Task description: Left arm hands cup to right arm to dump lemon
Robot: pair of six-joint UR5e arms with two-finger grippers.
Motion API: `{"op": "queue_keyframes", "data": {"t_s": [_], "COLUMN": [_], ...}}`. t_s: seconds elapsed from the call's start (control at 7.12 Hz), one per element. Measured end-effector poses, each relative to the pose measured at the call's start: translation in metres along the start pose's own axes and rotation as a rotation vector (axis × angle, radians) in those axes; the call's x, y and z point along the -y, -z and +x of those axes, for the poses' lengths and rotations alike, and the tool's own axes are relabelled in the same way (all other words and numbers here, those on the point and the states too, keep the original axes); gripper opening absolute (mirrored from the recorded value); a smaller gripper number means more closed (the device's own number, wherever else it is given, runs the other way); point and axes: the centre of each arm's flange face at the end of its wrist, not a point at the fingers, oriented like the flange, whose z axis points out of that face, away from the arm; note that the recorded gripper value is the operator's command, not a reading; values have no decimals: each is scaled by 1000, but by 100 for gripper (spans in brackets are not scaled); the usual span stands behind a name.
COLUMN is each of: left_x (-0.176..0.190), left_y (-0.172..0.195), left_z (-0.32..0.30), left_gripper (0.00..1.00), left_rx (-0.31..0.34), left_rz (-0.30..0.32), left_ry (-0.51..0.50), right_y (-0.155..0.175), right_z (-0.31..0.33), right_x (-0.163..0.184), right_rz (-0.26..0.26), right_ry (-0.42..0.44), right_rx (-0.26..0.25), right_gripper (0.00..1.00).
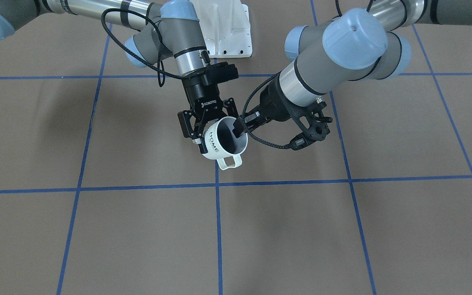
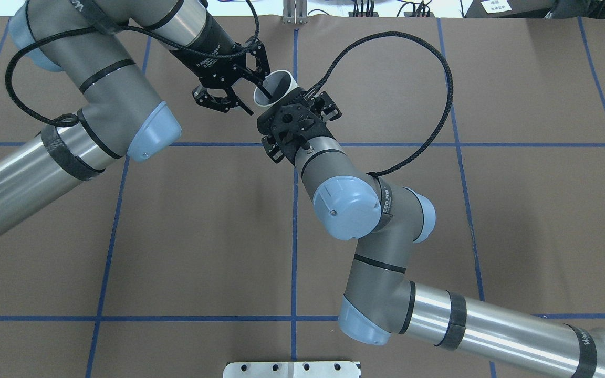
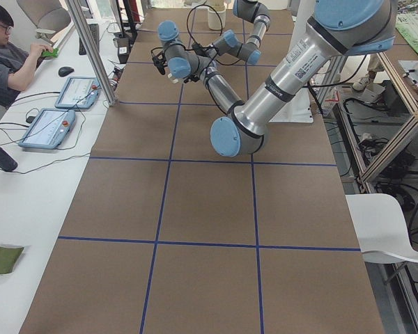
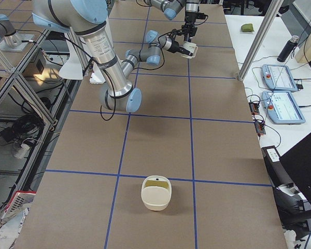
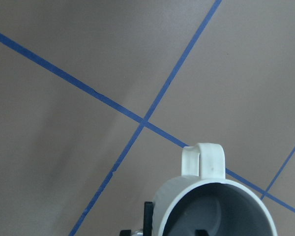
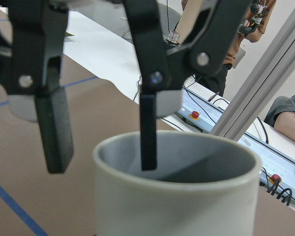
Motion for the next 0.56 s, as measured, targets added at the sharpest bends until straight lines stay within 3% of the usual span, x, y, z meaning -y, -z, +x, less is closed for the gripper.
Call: {"op": "queue_keyframes", "data": {"t_s": [0.56], "left_x": [-4], "left_y": [-6], "left_z": [-1], "left_gripper": [23], "left_rx": [5], "left_rz": [-8], "left_ry": [-5], "right_y": [1], "right_z": [0], "right_x": [1], "right_rz": [2], "right_ry": [0], "right_rx": [1], "right_gripper": [16]}}
